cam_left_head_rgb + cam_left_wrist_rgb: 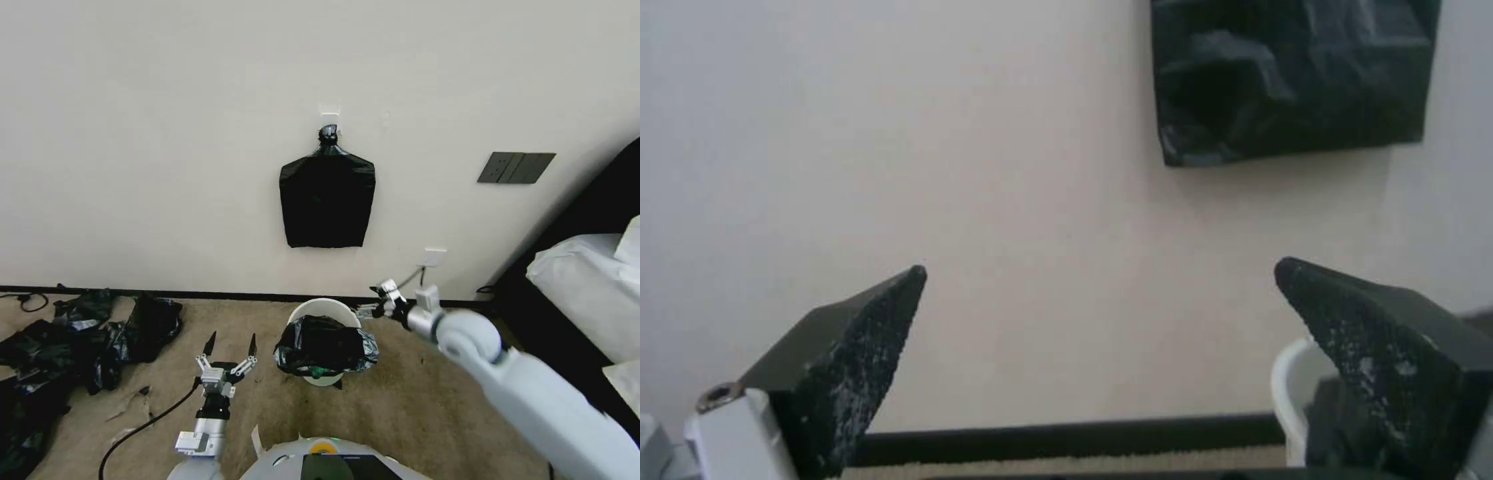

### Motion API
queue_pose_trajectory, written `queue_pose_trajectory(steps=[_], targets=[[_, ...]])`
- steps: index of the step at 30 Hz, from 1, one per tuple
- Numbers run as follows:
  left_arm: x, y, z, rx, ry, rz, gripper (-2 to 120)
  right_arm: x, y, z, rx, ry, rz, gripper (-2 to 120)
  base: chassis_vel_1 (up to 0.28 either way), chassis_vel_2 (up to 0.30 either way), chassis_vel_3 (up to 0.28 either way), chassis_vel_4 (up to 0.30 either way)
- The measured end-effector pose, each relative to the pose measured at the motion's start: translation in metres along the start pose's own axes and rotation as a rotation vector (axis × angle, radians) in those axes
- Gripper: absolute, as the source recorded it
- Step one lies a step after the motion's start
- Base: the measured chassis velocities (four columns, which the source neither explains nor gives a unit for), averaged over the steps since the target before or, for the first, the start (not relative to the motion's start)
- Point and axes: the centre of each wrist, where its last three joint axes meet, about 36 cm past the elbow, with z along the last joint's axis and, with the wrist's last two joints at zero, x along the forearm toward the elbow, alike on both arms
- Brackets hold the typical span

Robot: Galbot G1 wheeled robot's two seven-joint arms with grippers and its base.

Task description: Place a trash bag onto the trash bin.

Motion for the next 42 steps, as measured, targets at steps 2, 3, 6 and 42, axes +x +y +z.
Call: queue_pose_trajectory(steps=[2,3,6,42], targets=[[0.002,0.0,0.0,-0.012,0.002,0.005,100,-0.012,-0.012,-0.006,0.005,0.028,-0.023,100,0.0,0.0,0.0,0.0],[0.004,0.0,0.0,-0.019,0.006,0.01,100,-0.023,-0.02,-0.01,0.011,0.047,-0.038,100,0.0,0.0,0.0,0.0],[0.007,-0.001,0.0,-0.028,0.01,0.02,100,-0.043,-0.03,-0.018,0.036,0.076,-0.066,100,0.0,0.0,0.0,0.0],[0.016,-0.012,-0.002,-0.014,-0.003,0.023,100,-0.176,-0.048,-0.004,0.218,0.376,-0.15,58,0.0,0.0,0.0,0.0]])
